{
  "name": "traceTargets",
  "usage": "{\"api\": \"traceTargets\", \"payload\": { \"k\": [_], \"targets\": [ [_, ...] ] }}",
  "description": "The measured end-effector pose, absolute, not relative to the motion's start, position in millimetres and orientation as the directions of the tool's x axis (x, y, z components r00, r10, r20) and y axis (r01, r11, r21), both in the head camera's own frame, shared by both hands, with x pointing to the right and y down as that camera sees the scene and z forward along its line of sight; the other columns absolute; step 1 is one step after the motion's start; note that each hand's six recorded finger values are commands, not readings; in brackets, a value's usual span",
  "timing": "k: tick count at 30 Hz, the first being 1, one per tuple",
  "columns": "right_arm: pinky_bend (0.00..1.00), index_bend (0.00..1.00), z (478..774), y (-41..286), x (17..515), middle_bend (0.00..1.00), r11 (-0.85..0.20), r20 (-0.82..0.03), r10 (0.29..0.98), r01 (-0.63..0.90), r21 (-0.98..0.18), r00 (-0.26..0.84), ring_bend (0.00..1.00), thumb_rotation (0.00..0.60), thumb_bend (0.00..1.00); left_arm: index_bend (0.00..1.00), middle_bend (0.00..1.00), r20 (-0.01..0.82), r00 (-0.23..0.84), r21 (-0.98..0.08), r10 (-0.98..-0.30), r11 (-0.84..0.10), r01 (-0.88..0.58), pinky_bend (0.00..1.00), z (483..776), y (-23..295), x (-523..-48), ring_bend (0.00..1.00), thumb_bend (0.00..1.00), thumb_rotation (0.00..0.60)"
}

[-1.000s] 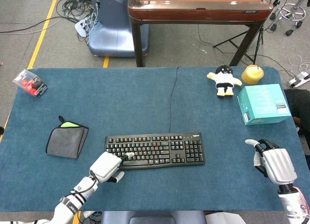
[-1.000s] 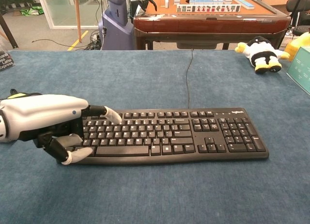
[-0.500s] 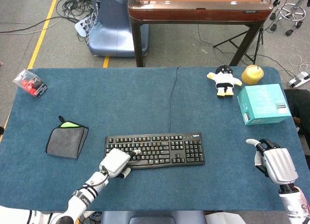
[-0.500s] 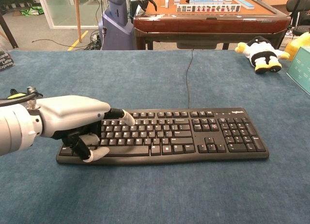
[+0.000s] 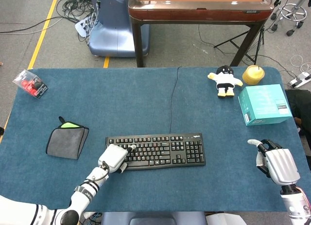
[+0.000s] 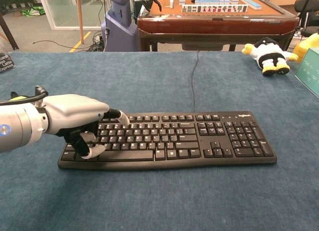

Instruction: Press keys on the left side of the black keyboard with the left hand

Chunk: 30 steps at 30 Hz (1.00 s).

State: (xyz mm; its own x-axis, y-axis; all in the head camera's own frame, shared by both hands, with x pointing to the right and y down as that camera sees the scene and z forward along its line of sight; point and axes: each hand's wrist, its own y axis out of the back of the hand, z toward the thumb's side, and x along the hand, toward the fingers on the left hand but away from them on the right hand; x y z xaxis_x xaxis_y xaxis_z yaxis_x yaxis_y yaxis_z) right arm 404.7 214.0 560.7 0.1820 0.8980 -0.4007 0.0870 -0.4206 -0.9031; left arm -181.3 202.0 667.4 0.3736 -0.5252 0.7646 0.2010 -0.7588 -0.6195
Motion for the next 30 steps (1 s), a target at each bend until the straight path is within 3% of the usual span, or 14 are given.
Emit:
{"api": "traceTargets", "payload": {
  "k": [30],
  "targets": [
    [0.52, 0.33, 564, 214, 404, 0.36, -0.426, -0.407, 0.895, 0.083, -0.901, 0.182, 0.31, 0.600, 0.86, 0.15, 0.96, 0.810, 0.299, -0.581, -0.504, -0.754, 0.306, 1.00, 674, 203, -200, 1.00, 0.39, 0.600]
  ]
}}
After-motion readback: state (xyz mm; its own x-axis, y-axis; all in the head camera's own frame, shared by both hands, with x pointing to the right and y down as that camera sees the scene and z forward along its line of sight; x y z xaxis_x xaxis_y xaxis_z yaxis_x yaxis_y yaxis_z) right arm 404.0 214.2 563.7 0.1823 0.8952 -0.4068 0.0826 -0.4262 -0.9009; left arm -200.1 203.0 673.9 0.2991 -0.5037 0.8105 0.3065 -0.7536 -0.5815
